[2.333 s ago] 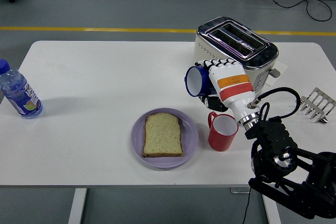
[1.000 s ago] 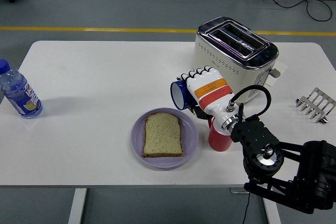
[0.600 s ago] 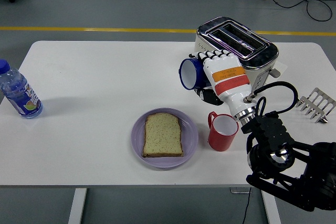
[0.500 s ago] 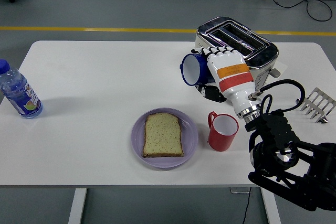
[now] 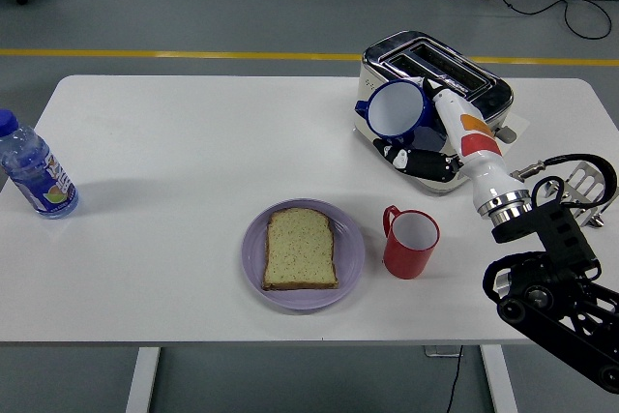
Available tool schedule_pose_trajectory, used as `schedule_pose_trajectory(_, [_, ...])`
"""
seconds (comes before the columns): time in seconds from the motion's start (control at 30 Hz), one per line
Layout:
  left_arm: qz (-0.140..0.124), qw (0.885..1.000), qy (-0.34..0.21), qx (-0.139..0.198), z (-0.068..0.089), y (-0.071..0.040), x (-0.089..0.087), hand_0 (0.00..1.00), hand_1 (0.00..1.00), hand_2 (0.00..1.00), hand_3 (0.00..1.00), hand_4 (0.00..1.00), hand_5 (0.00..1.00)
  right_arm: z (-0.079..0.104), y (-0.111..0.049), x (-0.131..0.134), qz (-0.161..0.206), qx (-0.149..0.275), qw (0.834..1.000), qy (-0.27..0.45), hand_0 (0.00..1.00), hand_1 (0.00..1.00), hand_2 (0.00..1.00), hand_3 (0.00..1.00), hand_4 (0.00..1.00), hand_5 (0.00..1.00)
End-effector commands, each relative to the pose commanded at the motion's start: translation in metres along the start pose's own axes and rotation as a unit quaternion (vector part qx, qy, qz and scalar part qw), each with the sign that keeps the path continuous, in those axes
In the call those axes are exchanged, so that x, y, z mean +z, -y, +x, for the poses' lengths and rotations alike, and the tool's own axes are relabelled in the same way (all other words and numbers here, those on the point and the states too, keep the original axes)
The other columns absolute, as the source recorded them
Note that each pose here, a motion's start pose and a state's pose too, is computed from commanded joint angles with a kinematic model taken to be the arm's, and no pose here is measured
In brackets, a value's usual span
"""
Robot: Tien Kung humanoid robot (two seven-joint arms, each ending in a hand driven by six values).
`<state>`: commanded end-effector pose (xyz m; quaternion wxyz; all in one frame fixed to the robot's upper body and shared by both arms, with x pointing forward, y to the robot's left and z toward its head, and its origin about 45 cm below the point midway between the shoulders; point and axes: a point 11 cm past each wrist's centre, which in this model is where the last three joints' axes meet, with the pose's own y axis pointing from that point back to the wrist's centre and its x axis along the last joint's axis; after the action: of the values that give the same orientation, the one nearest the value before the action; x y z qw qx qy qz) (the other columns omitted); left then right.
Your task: Pick up the cup,pour liquid into bread,place the cup on the desk
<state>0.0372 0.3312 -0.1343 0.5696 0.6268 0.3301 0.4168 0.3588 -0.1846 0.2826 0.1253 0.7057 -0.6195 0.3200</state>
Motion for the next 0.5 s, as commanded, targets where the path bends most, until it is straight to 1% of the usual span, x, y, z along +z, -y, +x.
schedule_pose_trajectory(0.17, [0.001, 1.000, 0.001, 0.000, -0.001, 0.000, -0.001, 0.634, 0.645, 0.656, 0.545, 0.318, 0.842, 0.009, -0.002, 0.014, -0.043, 0.010, 0.995, 0.094, 0.559, 0.407, 0.529, 0.612, 0.588, 0.002])
schedule_pose_trajectory(0.2, [0.002, 1.000, 0.002, -0.001, -0.001, 0.000, -0.002, 0.634, 0.645, 0.656, 0.545, 0.318, 0.842, 0.014, -0.004, 0.022, -0.062, 0.020, 0.989, 0.130, 0.559, 0.407, 0.529, 0.612, 0.588, 0.002])
schedule_pose_trajectory(0.27, [0.002, 1.000, 0.002, -0.001, -0.002, 0.000, -0.003, 0.634, 0.645, 0.656, 0.545, 0.318, 0.842, 0.017, -0.004, 0.027, -0.073, 0.025, 0.986, 0.147, 0.559, 0.407, 0.529, 0.612, 0.588, 0.002])
schedule_pose_trajectory(0.37, [0.004, 1.000, 0.002, -0.002, -0.003, 0.000, -0.005, 0.634, 0.645, 0.656, 0.546, 0.319, 0.843, 0.022, -0.006, 0.042, -0.114, 0.036, 0.973, 0.197, 0.558, 0.410, 0.532, 0.603, 0.583, 0.002])
schedule_pose_trajectory(0.5, [0.006, 1.000, 0.005, -0.003, -0.004, 0.000, -0.007, 0.634, 0.645, 0.656, 0.546, 0.319, 0.843, 0.031, -0.010, 0.057, -0.133, 0.053, 0.971, 0.192, 0.558, 0.410, 0.532, 0.603, 0.583, 0.002])
